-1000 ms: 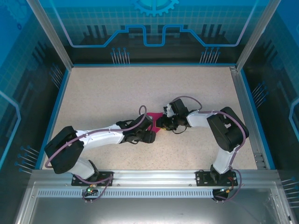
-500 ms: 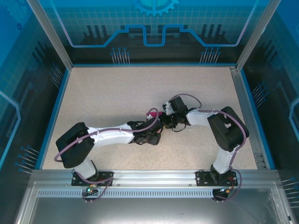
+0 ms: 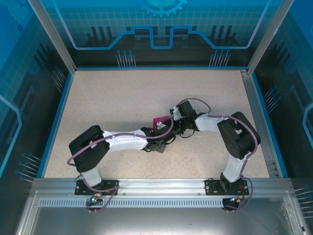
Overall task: Fold a paper plane with a square sheet of paper (pick it up from the middle)
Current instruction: Fourth fold the wing at the center of the table.
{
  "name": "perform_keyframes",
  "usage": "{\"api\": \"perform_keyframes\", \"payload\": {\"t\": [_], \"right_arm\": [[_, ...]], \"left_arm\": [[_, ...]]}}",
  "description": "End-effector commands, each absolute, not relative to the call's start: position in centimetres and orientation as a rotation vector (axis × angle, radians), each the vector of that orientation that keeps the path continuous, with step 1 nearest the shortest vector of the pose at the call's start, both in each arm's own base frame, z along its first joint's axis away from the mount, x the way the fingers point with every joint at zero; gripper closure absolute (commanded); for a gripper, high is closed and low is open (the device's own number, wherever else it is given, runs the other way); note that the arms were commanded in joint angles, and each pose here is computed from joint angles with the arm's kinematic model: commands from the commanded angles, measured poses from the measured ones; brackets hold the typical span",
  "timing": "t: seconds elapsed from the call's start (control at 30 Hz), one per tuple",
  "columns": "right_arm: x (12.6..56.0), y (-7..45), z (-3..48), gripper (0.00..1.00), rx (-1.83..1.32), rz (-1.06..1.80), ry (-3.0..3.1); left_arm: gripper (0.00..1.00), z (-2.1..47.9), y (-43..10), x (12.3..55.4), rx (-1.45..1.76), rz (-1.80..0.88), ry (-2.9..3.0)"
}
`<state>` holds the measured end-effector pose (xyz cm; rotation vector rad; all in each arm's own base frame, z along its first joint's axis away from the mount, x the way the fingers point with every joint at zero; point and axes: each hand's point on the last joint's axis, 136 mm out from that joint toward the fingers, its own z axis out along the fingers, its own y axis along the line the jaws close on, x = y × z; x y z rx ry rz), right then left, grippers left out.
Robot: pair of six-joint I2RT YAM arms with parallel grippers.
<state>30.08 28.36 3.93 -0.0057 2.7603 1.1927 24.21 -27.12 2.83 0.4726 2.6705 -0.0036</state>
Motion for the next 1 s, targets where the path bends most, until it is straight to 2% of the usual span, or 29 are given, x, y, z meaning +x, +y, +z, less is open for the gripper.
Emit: {"api": "perform_keyframes", "payload": {"t": [0.0,0.63,0.73,0.97], "right_arm": [[30.22,28.37,3.89,0.70,-0.018,1.210,2.775],[30.00,28.25,3.97,0.70,-0.022,1.205,2.783],[30.01,28.32,4.01,0.73,-0.021,1.211,2.784],[30.40,28.78,4.77,0.80,-0.024,1.243,2.765]], "left_arm": [[0.61,3.30,-27.09,24.65,0.467,0.048,2.645],[0.80,3.00,-26.37,25.19,0.449,0.117,2.621],[0.79,3.26,-26.62,25.32,0.464,0.106,2.611],[0.66,3.51,-26.35,25.53,0.493,0.127,2.586]]}}
